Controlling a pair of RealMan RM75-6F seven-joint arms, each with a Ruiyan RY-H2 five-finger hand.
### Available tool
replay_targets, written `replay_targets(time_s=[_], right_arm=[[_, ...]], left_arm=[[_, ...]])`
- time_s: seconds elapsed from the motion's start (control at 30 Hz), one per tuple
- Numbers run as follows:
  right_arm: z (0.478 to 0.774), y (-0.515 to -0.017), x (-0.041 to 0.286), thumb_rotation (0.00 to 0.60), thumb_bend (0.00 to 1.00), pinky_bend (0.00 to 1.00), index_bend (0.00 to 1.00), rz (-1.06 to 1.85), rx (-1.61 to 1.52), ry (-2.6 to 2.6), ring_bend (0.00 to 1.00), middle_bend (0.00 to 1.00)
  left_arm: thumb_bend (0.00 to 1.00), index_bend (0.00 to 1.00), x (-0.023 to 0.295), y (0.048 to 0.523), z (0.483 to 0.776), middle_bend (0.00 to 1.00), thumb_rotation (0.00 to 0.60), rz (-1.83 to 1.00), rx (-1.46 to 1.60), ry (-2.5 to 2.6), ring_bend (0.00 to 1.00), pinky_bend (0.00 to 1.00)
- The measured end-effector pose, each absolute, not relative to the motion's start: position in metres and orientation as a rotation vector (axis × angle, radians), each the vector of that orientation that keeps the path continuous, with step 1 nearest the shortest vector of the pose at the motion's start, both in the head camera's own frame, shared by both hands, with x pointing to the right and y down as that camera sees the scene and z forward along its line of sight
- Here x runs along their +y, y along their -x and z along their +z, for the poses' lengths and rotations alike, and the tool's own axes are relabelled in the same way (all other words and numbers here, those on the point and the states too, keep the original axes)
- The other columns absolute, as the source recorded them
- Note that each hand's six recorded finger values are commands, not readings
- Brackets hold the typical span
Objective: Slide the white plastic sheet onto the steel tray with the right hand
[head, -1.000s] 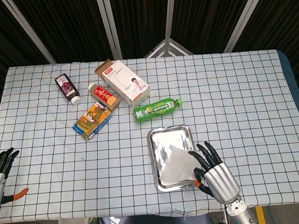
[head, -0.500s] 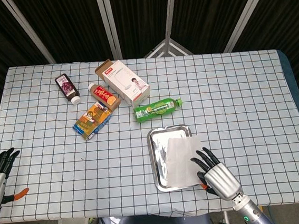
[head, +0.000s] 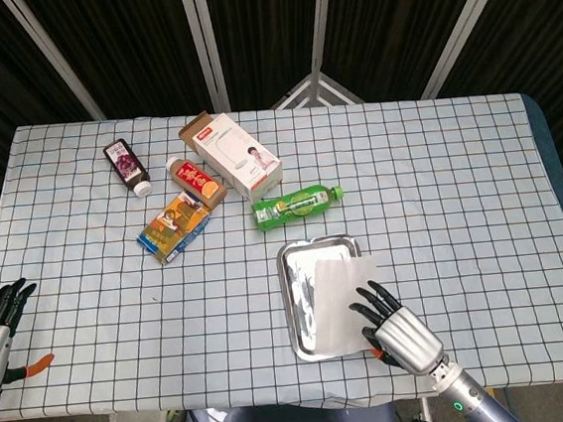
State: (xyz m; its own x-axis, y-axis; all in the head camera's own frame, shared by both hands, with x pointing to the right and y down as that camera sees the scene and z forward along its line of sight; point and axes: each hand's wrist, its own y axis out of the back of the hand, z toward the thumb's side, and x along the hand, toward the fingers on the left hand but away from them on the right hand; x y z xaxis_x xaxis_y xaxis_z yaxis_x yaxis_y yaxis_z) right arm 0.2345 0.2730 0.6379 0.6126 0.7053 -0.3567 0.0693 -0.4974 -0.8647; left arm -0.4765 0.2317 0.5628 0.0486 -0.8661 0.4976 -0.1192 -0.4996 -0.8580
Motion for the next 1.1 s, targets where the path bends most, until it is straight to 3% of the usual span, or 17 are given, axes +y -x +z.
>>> replay_targets(time_s=[0.67, 1.1], right_arm=[[0.655, -0.211, 0.254, 0.6, 0.5, 0.0, 0.75, 0.854, -0.525, 1.936, 0.09, 0.26], [0.664, -0.234, 0.256, 0.6, 0.5, 0.0, 0.75, 0.924, -0.465, 1.91, 0.09, 0.26]], left_arm=[[0.0, 0.0, 0.231, 0.478, 0.563, 0.0, 0.6, -1.513, 1.003, 1.699, 0.0, 0.0], [0.0, 0.0, 0.231, 0.477, 0.563, 0.0, 0.6, -1.511, 1.004, 1.706, 0.0, 0.0]])
